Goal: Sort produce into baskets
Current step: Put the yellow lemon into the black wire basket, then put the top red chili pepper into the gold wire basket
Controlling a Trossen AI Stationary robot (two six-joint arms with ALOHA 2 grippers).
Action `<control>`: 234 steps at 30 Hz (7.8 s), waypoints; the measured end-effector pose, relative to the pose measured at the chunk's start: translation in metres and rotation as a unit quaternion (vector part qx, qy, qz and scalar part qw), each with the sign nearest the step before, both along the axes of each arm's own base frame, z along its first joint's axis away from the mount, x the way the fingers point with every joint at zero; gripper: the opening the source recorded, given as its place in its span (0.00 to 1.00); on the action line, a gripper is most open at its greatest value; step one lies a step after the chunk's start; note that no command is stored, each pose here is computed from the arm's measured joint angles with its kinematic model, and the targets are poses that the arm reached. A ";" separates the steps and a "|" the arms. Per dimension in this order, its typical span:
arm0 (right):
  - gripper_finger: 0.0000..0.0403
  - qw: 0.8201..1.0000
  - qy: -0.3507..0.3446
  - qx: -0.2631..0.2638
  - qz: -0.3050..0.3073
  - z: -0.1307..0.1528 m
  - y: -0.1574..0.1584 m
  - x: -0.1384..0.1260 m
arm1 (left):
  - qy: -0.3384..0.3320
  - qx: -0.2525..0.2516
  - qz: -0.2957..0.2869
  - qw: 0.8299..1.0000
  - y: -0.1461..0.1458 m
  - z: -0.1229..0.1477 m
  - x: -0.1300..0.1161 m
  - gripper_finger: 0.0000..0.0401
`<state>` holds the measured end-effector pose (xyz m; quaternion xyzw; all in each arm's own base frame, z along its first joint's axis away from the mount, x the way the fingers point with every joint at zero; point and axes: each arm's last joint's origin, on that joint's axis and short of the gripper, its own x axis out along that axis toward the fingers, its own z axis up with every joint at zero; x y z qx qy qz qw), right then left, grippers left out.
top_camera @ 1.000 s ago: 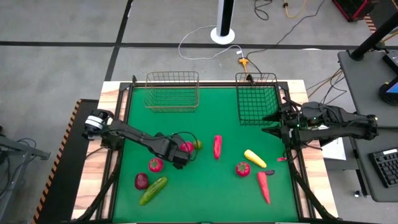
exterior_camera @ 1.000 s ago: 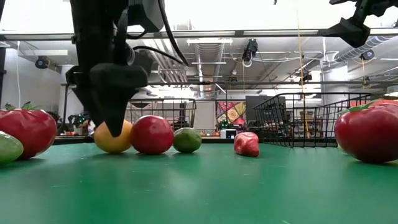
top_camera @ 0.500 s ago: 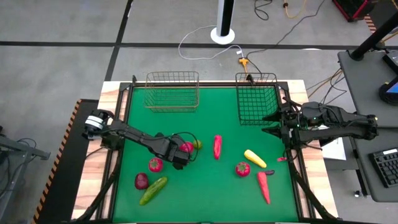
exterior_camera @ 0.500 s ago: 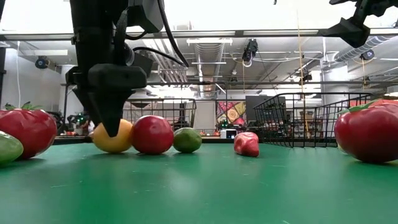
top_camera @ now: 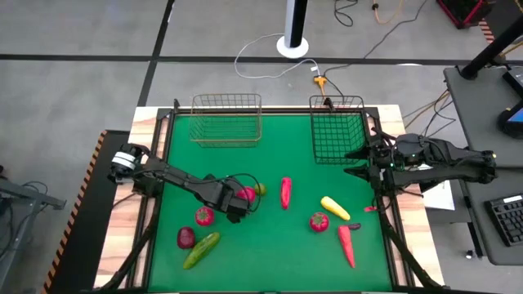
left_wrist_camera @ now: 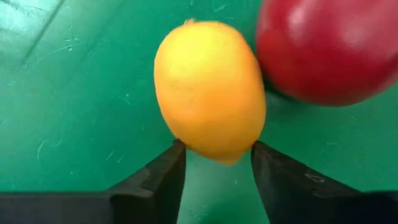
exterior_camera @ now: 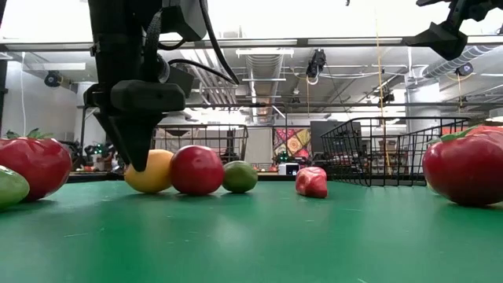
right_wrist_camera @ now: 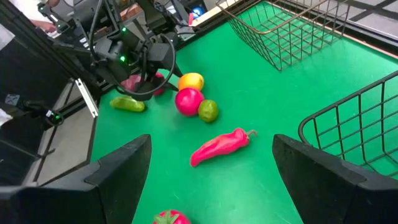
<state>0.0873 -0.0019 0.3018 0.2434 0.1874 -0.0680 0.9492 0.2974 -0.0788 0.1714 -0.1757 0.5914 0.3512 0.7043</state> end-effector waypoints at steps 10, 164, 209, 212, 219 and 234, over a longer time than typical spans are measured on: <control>0.81 1.000 0.001 -0.003 0.001 0.000 0.000 0.000 | 0.001 0.010 -0.011 1.000 0.001 0.004 -0.002 0.26; 0.81 0.865 -0.396 -0.202 0.234 -0.008 0.023 -0.042 | -0.375 0.216 -0.219 0.874 0.163 0.061 0.246 0.59; 0.81 0.980 0.188 -0.023 -0.064 0.021 0.077 0.125 | -0.376 0.180 -0.230 0.879 -0.030 0.139 -0.019 0.50; 0.81 0.976 0.212 -0.046 -0.036 0.021 0.087 0.147 | -0.426 0.160 -0.223 0.862 -0.044 0.136 -0.041 0.50; 0.81 0.967 0.237 -0.097 -0.015 0.015 0.103 0.192 | -0.456 0.177 -0.174 0.855 -0.054 0.127 -0.073 0.50; 0.81 0.924 0.326 -0.198 0.029 -0.038 0.127 0.278 | -0.457 0.160 -0.142 0.863 -0.058 0.111 -0.079 0.50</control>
